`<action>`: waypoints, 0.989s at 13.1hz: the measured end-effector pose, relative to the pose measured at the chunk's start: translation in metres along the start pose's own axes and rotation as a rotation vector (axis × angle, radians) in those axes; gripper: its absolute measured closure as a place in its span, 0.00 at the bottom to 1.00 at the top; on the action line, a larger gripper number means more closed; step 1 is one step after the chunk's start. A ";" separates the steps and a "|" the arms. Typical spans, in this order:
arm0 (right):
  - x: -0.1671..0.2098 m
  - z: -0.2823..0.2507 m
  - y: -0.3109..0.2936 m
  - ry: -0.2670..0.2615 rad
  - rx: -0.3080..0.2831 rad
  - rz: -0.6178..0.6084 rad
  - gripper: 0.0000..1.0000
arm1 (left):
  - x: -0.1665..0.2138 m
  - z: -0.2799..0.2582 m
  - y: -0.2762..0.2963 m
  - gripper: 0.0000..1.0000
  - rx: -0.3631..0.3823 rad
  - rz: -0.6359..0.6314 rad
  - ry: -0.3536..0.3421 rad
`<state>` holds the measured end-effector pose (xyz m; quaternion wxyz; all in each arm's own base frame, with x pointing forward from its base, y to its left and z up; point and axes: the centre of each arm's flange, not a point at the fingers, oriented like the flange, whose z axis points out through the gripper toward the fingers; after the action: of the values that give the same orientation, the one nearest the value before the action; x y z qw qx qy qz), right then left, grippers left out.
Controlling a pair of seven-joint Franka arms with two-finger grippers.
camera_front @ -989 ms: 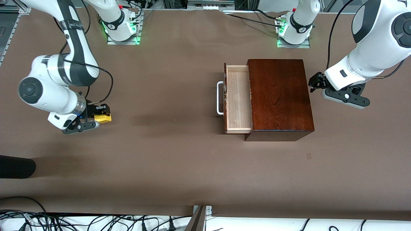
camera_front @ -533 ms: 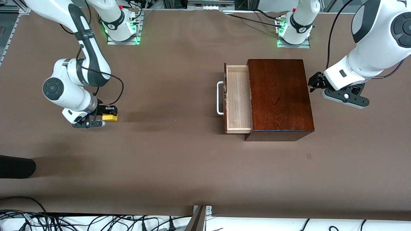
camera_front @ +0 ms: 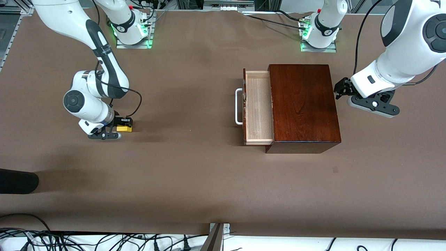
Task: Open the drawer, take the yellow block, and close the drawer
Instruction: 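Set the yellow cube on the table and open the right gripper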
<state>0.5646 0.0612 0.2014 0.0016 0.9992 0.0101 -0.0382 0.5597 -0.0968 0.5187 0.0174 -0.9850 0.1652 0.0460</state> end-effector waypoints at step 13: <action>0.007 -0.182 0.002 0.072 0.069 -0.012 0.00 | 0.012 0.002 0.081 0.00 0.000 0.150 -0.009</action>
<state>0.5859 0.0601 0.3824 -0.0337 0.9993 0.0148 -0.0026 0.5444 -0.1771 0.5138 0.0148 -0.9697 0.2385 0.0517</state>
